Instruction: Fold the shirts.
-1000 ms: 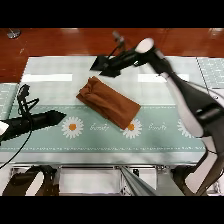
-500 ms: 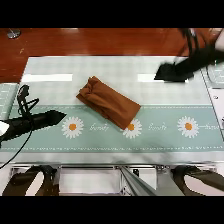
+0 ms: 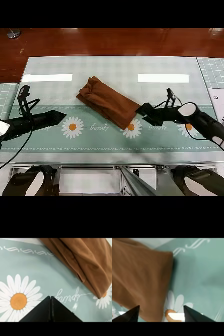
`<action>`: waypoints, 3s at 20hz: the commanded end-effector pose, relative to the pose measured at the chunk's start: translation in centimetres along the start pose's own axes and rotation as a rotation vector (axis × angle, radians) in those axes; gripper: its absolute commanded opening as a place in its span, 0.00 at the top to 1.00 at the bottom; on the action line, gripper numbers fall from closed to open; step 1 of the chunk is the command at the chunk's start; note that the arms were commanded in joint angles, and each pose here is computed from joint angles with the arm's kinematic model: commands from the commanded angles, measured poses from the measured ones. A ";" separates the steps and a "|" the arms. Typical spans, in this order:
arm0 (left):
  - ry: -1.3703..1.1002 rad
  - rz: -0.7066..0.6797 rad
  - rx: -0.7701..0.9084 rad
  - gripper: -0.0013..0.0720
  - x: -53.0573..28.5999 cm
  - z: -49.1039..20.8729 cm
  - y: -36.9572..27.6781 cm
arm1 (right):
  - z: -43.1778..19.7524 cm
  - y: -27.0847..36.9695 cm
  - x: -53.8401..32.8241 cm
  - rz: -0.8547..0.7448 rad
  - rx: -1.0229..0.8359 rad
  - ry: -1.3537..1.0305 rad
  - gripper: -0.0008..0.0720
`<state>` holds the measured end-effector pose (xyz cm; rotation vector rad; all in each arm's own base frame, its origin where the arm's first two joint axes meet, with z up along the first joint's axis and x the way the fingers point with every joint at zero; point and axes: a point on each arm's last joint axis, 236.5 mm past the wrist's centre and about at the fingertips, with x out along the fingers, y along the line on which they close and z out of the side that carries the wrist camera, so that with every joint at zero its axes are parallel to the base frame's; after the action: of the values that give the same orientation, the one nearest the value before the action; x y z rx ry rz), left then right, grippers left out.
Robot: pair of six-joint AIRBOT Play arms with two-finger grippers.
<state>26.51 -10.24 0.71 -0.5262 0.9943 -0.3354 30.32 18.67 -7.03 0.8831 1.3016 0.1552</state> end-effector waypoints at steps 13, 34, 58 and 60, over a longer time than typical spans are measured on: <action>0.004 0.001 -0.002 0.95 0.1 -0.1 0.1 | 5.5 17.6 -0.6 0.088 -0.549 0.095 0.94; -0.001 0.003 -0.002 0.95 0.1 0.0 0.1 | 12.9 -1.4 -39.5 -0.429 -0.058 -0.330 0.94; -0.142 -0.034 0.127 0.95 -3.0 12.3 -4.8 | 16.7 -4.1 -42.1 -0.156 0.016 -0.780 0.94; -0.176 -0.077 0.212 0.95 -5.1 17.0 -8.5 | 18.7 3.8 -39.2 -0.053 -0.226 -0.724 0.94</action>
<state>35.14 -9.42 10.64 -0.4498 0.8150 -0.3755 27.65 -16.85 19.20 0.6990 0.7703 -0.4356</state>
